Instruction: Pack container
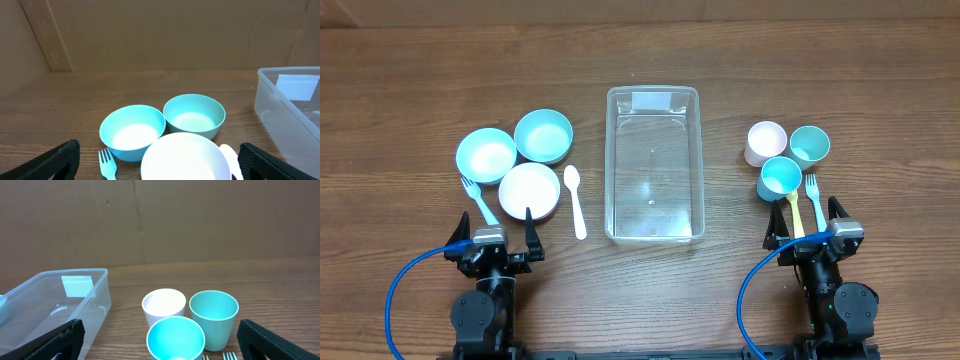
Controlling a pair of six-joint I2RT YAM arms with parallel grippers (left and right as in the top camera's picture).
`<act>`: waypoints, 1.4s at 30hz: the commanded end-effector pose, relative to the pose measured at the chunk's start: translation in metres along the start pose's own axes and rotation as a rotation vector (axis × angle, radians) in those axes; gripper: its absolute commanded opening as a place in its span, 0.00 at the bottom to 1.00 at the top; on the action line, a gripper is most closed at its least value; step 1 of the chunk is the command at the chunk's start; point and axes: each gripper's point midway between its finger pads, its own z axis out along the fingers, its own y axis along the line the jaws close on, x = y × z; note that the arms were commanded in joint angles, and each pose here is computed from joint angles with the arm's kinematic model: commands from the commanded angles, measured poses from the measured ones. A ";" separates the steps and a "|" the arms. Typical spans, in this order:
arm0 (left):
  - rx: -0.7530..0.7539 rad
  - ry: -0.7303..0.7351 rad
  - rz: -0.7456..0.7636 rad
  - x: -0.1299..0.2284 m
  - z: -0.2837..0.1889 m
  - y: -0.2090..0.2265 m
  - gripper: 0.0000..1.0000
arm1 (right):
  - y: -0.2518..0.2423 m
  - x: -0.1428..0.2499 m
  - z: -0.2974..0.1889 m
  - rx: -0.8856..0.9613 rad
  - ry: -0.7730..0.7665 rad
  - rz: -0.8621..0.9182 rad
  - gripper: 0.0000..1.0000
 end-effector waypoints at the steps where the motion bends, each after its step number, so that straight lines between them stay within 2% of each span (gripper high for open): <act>1: 0.005 -0.010 0.018 -0.001 0.000 0.000 1.00 | -0.001 0.002 0.000 0.005 -0.005 -0.004 1.00; 12: 0.005 -0.010 0.018 -0.001 0.000 0.000 1.00 | -0.001 -0.007 0.000 0.005 -0.038 -0.005 1.00; 19: 0.005 -0.010 0.018 -0.001 0.000 0.000 1.00 | 0.002 -0.035 -0.003 -0.006 -0.155 -0.008 1.00; 23: 0.005 -0.010 0.018 -0.001 0.000 0.000 1.00 | -0.001 -0.039 -0.003 0.009 -0.172 -0.007 1.00; 33: 0.005 -0.010 0.018 -0.001 0.000 0.000 1.00 | -0.003 -0.038 -0.003 0.020 -0.168 -0.006 1.00; 42: 0.005 -0.010 0.018 -0.001 0.000 0.000 1.00 | -0.004 -0.021 -0.001 0.026 -0.098 -0.005 1.00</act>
